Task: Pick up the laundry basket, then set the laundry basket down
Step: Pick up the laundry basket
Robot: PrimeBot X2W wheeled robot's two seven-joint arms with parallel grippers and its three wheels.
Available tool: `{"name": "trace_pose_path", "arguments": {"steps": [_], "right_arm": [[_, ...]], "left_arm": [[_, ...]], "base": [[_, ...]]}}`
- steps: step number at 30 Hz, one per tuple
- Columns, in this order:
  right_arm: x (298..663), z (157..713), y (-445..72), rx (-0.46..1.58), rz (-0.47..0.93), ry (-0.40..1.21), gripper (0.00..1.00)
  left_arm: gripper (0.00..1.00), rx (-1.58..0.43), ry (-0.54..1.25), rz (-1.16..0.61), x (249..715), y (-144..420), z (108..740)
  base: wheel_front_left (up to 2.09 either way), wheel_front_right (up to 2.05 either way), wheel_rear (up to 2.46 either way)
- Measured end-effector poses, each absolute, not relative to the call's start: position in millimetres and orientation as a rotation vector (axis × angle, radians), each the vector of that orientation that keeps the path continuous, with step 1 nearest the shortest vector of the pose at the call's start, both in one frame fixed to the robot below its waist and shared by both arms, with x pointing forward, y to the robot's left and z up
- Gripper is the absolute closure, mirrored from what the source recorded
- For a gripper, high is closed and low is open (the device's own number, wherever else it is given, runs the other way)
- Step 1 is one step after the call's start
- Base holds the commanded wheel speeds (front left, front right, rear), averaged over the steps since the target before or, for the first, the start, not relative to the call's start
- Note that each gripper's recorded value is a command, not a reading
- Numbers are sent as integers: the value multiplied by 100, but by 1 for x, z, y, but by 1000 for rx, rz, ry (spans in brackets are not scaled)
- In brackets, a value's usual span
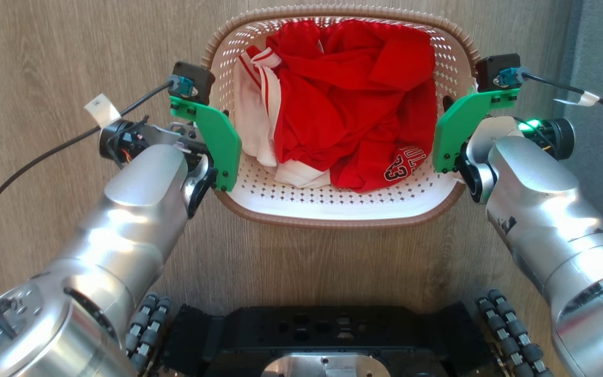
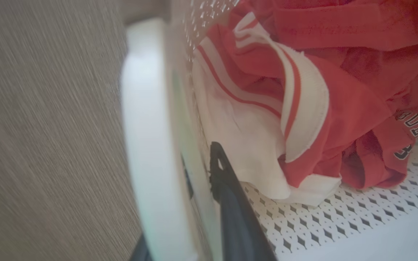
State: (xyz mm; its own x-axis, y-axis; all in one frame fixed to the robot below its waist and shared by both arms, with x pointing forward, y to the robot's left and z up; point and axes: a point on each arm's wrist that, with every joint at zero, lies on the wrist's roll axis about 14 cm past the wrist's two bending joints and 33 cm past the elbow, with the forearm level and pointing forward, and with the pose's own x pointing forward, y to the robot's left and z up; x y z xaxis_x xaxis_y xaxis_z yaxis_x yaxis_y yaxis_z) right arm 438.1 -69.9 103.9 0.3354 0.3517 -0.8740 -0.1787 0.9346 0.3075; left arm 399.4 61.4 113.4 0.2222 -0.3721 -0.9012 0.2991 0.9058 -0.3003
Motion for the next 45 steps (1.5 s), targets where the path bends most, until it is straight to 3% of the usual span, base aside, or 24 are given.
{"name": "trace_pose_path", "arguments": {"steps": [18, 33, 45], "right_arm": [[436, 139, -64, 73, 431, 1214, 100], [374, 194, -60, 58, 477, 1341, 100], [339, 240, -60, 10, 515, 1346, 100]], "left_arm": [[100, -5, 1347, -542, 373, 64, 146], [100, 81, 1374, -576, 332, 72, 204], [100, 123, 1375, -594, 299, 72, 243]], "base": [[0, 0, 0], [0, 0, 0], [0, 0, 0]]}}
